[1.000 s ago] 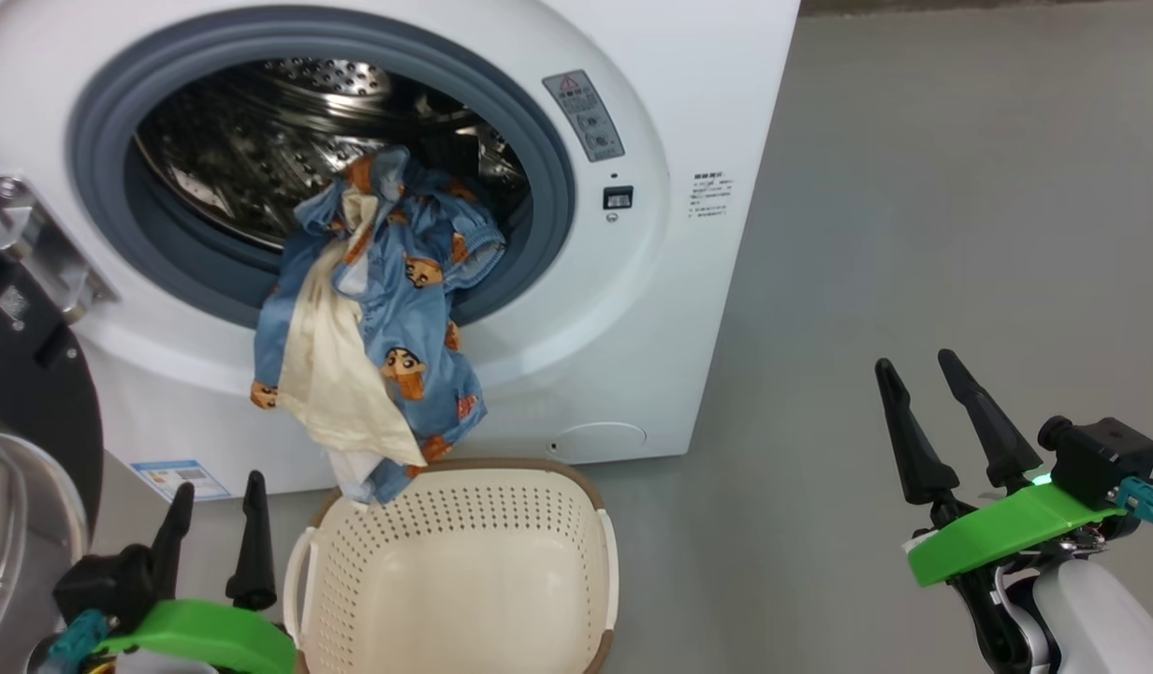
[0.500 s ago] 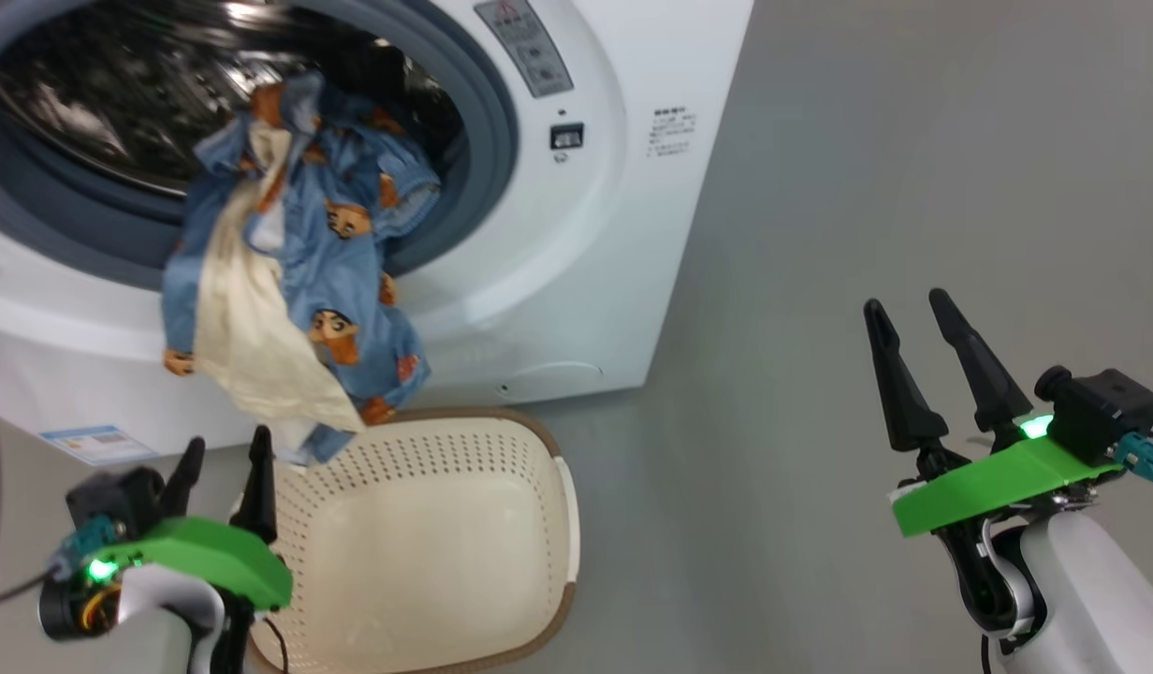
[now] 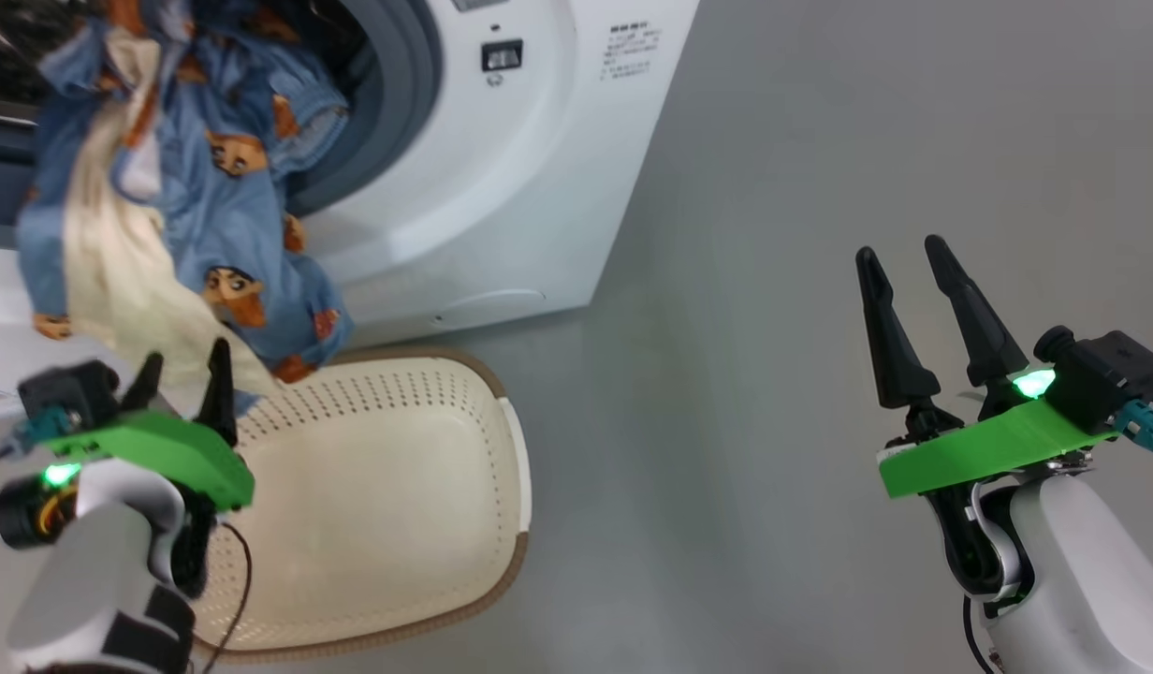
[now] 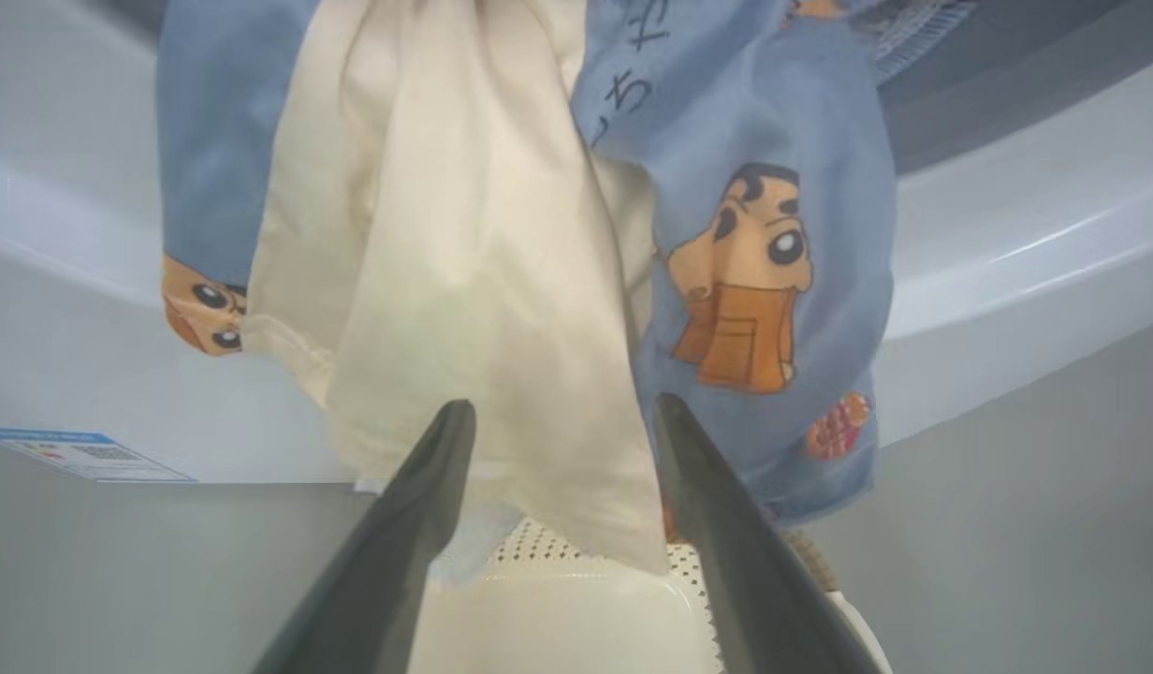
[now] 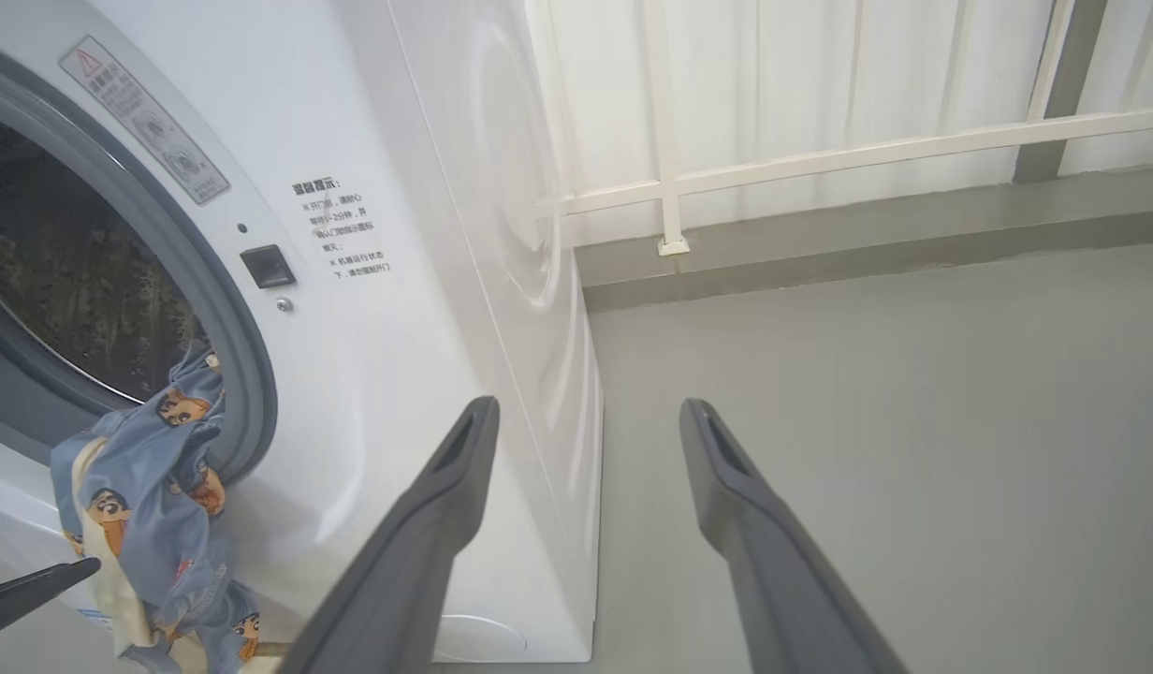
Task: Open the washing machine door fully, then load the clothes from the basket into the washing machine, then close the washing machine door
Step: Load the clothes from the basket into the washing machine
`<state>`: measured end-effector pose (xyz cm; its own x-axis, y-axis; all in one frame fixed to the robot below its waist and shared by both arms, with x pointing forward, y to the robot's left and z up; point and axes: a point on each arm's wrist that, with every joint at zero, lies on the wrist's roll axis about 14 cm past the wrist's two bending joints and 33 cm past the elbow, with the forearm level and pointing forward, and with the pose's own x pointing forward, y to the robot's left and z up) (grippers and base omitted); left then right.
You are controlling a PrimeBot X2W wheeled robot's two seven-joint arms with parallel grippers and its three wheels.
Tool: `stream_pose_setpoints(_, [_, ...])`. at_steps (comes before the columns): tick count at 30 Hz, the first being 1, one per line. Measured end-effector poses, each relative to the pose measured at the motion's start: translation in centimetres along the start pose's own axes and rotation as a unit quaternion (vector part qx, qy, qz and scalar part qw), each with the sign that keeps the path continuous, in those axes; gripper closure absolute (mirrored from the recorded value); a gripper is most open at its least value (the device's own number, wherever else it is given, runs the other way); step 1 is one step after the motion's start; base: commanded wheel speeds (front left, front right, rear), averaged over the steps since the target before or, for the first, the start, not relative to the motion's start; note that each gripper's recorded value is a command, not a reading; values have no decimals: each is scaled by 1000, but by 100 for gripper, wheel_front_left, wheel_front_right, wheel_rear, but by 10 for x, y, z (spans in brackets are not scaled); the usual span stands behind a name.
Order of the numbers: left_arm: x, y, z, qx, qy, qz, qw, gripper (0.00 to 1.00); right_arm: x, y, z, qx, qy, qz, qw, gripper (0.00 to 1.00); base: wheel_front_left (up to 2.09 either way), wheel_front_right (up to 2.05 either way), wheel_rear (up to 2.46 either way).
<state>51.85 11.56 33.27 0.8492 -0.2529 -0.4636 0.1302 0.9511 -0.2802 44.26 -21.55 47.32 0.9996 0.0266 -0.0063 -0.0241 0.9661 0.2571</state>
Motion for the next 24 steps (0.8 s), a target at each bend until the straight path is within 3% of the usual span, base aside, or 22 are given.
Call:
stream_pose_setpoints(16, [82, 9, -5, 2, 28, -6, 1000, 0, 22, -17, -42, -11, 39, -25, 999, 0, 0, 0, 0])
stream_pose_setpoints(24, [101, 11, -18, -10, 38, 0, 999, 0, 22, -26, -49, -20, 48, -38, 998, 0, 0, 0, 0])
